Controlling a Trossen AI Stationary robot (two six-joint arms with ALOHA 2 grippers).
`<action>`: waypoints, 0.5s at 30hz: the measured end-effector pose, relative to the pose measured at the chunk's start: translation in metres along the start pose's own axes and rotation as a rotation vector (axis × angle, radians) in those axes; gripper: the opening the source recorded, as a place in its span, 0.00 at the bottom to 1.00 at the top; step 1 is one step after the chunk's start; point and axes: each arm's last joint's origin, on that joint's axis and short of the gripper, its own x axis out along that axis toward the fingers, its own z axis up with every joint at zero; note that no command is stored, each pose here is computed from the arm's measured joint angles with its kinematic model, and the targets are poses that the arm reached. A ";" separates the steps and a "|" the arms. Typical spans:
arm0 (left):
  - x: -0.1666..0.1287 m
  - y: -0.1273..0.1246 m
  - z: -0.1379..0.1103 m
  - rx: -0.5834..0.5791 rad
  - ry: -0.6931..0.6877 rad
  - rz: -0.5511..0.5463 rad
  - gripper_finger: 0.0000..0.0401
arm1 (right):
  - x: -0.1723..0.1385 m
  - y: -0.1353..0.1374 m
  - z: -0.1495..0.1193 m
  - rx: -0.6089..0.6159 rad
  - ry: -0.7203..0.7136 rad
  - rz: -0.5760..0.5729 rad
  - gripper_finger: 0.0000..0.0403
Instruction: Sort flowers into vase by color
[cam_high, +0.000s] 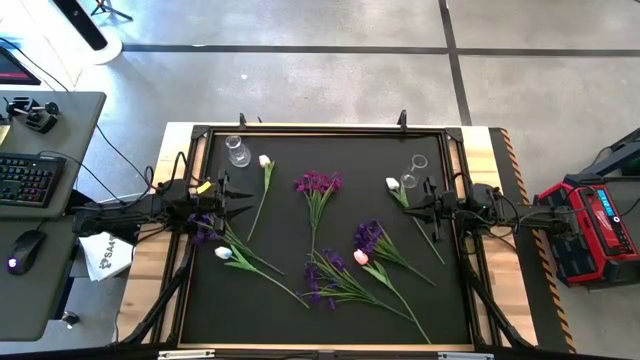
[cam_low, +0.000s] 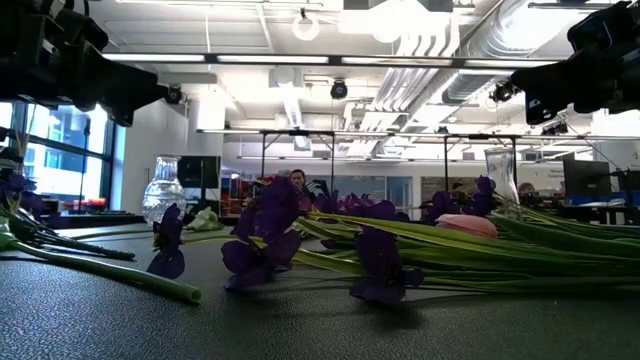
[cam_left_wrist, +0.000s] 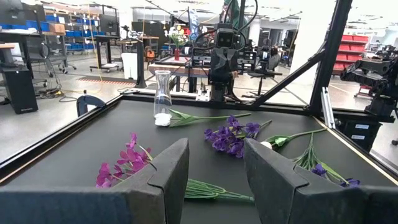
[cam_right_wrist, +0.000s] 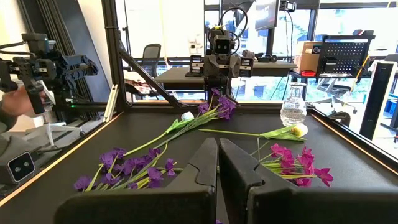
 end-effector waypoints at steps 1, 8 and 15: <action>0.000 0.000 0.000 0.000 -0.001 0.000 0.35 | 0.000 0.000 0.000 0.000 0.000 0.000 0.00; 0.000 0.000 0.000 0.000 0.000 0.000 0.35 | 0.000 0.000 0.000 0.000 0.000 0.000 0.00; 0.000 0.000 0.000 0.000 -0.001 0.000 0.35 | -0.001 -0.001 0.012 0.371 -0.129 0.001 0.00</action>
